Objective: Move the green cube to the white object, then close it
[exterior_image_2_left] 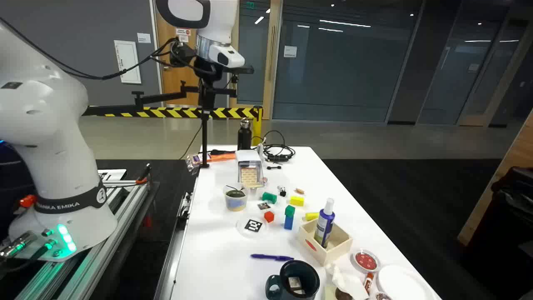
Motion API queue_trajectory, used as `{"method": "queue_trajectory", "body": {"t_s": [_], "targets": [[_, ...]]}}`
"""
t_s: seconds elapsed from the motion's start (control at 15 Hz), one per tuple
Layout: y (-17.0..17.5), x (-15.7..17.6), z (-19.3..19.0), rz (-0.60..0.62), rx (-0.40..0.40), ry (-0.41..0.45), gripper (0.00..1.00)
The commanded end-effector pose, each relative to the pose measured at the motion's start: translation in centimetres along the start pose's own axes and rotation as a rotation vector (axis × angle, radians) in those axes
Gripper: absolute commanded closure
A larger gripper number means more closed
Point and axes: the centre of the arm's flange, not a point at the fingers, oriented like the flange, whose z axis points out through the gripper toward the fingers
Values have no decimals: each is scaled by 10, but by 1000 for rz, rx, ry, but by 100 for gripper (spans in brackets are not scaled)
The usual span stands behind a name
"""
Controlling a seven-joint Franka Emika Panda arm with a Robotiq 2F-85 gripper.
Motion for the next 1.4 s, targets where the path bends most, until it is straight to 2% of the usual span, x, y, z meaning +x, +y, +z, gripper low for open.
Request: {"method": "queue_trajectory", "body": {"t_s": [0.0,1.07,1.33], "targets": [[0,0,0,0,0,0,0],[0,0,0,0,0,0,0],[4,19,-6,10,3,60,0]]}}
